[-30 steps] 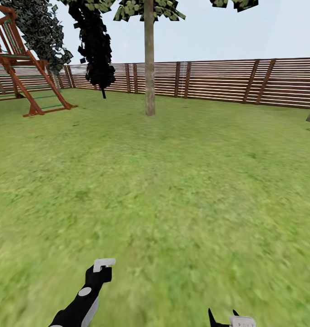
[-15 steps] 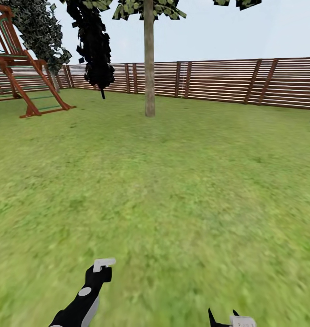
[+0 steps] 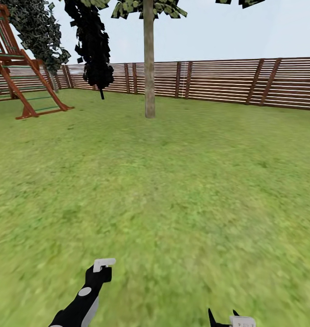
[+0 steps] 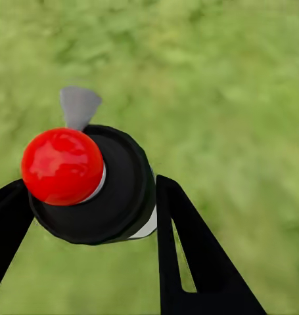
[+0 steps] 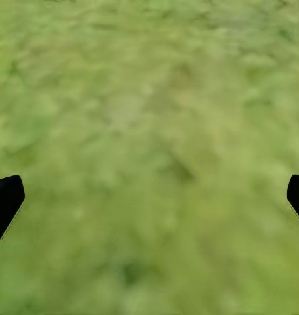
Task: In the garden, pick up the pesticide atomizer on the floor and spray pesticide onto both trees until each tree trunk is fully covered.
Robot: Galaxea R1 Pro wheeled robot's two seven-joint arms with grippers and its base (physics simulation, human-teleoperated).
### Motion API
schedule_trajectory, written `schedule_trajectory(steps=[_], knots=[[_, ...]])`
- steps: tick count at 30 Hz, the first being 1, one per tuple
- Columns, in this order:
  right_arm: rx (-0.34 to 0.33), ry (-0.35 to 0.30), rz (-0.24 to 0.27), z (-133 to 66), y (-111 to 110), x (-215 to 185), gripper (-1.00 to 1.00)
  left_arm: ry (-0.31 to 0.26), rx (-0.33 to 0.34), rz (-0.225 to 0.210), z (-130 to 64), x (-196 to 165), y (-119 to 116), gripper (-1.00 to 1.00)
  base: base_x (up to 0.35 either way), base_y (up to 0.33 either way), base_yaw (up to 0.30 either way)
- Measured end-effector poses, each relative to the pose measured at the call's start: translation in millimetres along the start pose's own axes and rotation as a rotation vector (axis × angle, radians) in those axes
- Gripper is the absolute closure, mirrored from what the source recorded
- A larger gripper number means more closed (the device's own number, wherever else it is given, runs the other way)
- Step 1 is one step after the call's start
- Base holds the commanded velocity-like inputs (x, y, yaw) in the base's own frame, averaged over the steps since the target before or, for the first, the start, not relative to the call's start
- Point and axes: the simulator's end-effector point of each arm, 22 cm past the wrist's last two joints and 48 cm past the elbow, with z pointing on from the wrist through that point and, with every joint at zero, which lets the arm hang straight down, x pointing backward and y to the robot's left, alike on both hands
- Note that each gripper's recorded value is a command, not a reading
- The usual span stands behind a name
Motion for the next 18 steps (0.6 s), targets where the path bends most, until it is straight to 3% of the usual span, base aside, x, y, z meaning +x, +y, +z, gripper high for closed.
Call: schedule_trajectory(steps=[18], knots=[[0.000, 0.000, 0.000, 0.1, 0.0, -0.2, -1.00, 0.000, 0.000, 0.000, 0.0, 0.0, -0.1, 1.00, 0.340, 0.000, 0.000]])
